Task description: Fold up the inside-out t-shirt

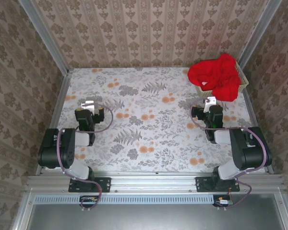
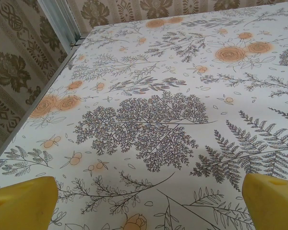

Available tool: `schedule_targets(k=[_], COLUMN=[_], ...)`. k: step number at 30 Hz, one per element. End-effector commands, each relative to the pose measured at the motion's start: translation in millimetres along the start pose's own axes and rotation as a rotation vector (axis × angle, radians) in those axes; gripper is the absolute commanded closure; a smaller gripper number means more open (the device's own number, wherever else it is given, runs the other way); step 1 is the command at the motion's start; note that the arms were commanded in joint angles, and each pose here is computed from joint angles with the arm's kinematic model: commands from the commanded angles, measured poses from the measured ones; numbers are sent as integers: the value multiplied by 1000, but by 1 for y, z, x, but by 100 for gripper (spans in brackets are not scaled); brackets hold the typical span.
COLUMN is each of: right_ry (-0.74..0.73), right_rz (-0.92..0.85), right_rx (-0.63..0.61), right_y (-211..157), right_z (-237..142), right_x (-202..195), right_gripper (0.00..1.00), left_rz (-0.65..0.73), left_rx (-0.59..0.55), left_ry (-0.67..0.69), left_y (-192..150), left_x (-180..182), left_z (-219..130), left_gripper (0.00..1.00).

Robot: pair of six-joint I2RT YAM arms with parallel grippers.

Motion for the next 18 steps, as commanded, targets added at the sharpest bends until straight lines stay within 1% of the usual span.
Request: schedule_targets(k=[1, 18], right_ry=[-21, -20], right_rz=[12, 12], right_rx=[-9, -9], right_y=[0, 0], right_z=[0, 0], right_x=[-4, -4], right_gripper=[0, 0], left_rz=[2, -9], left_rx=[-24, -16], left_ry=[-13, -14], left_y=[7, 7], left_x=[-2, 0], left_z=[0, 2], left_gripper=[0, 0])
Point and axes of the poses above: each hand's point on the last joint's axis, 136 mm out from that joint toward the fingers, its own z axis out along the fingers, its own x axis along the line the jaws close on, y = z × x, the point moved 4 cm from there along -z, back along the fingers, and after that the axes turned 14 degrees about -z, right-handed, at the moved point
